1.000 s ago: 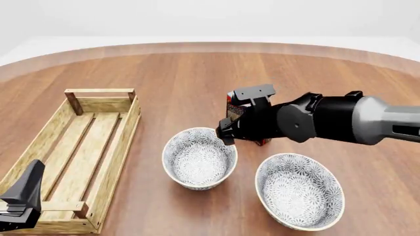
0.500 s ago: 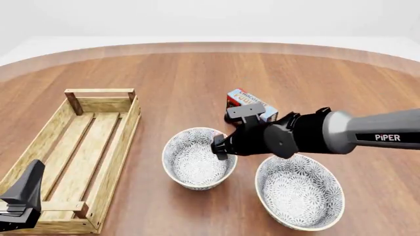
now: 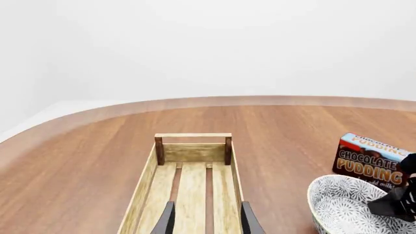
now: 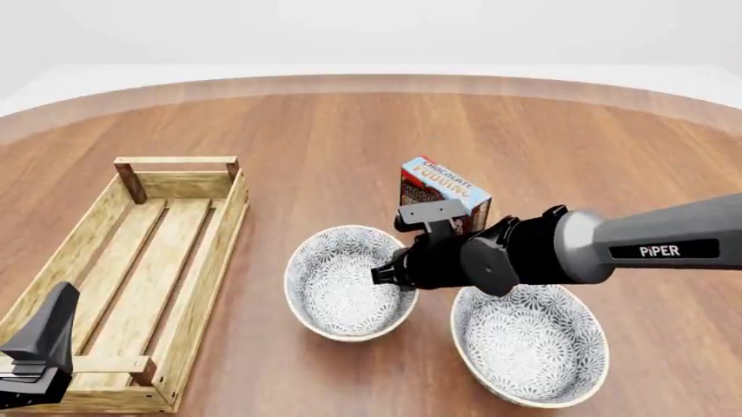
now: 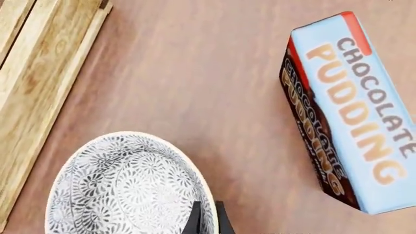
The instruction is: Stack the left bowl on the right bowl and place them in the tray.
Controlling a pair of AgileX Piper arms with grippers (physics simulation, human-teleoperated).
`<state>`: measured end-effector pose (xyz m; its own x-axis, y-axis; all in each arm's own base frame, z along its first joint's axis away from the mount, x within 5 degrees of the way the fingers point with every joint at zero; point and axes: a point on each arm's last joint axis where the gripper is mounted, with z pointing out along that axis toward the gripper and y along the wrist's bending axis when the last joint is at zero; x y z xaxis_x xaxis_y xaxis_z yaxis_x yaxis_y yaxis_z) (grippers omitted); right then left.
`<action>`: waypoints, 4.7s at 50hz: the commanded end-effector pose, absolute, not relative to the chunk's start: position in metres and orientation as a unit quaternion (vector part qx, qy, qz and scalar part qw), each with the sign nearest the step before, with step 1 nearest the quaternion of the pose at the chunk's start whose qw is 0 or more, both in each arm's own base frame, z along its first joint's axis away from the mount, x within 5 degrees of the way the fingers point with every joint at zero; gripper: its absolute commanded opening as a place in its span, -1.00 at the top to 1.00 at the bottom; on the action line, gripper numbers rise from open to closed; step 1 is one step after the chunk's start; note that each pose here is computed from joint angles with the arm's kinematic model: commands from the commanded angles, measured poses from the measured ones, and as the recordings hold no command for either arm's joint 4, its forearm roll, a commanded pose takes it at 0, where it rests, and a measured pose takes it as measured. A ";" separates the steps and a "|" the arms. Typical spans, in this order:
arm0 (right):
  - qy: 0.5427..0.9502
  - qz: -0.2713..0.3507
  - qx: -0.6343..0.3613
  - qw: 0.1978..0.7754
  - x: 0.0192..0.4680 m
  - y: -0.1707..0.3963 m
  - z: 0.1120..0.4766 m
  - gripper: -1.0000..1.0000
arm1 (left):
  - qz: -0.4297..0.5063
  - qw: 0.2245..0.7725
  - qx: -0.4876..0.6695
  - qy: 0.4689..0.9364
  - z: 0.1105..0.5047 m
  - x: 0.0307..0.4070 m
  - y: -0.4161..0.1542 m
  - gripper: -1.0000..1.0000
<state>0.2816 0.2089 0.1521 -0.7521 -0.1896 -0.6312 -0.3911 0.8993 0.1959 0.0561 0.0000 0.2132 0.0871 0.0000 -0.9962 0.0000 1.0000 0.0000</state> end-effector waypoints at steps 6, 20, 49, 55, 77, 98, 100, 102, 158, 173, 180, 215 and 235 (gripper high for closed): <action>0.918 0.152 -0.177 0.321 0.284 0.208 0.162 1.00 | 0.000 0.737 0.000 0.676 0.213 0.056 0.000 -1.00; 0.912 0.152 -0.175 0.337 0.286 0.202 0.181 1.00 | 0.000 0.737 0.000 0.676 0.213 0.056 0.000 -1.00; 0.863 0.181 -0.174 0.439 0.258 0.173 0.306 1.00 | 0.000 0.737 0.000 0.676 0.213 0.056 0.000 -1.00; 0.862 0.188 -0.157 0.444 0.243 0.159 0.313 1.00 | 0.000 0.737 0.000 0.676 0.213 0.056 0.000 -1.00; 0.856 0.207 -0.045 0.471 0.177 0.089 0.314 1.00 | 0.000 0.737 0.000 0.676 0.213 0.056 0.000 -1.00; 0.856 0.201 0.030 0.475 0.153 0.058 0.277 1.00 | 0.000 0.737 0.000 0.676 0.213 0.056 0.000 -1.00; 0.856 0.202 0.033 0.476 0.151 0.057 0.275 1.00 | 0.000 0.737 0.000 0.676 0.213 0.056 0.000 -1.00; 0.855 0.202 0.037 0.476 0.149 0.056 0.274 1.00 | 0.000 0.737 0.000 0.676 0.213 0.056 0.000 -1.00; 0.850 0.197 0.137 0.470 0.119 0.029 0.200 1.00 | 0.000 0.737 0.000 0.676 0.213 0.056 0.000 -1.00; 0.853 0.194 0.145 0.463 0.122 0.028 0.188 1.00 | 0.000 0.737 0.000 0.676 0.213 0.056 0.000 -1.00; 0.854 0.191 0.145 0.461 0.124 0.028 0.185 1.00 | 0.000 0.737 0.000 0.676 0.213 0.056 0.000 -1.00; 0.852 0.180 0.127 0.474 0.124 0.027 0.199 -1.00 | 0.000 0.737 0.000 0.676 0.213 0.056 0.000 -1.00; 0.865 0.181 0.121 0.452 0.119 0.030 0.193 -1.00 | 0.000 0.737 0.000 0.676 0.213 0.056 0.000 -1.00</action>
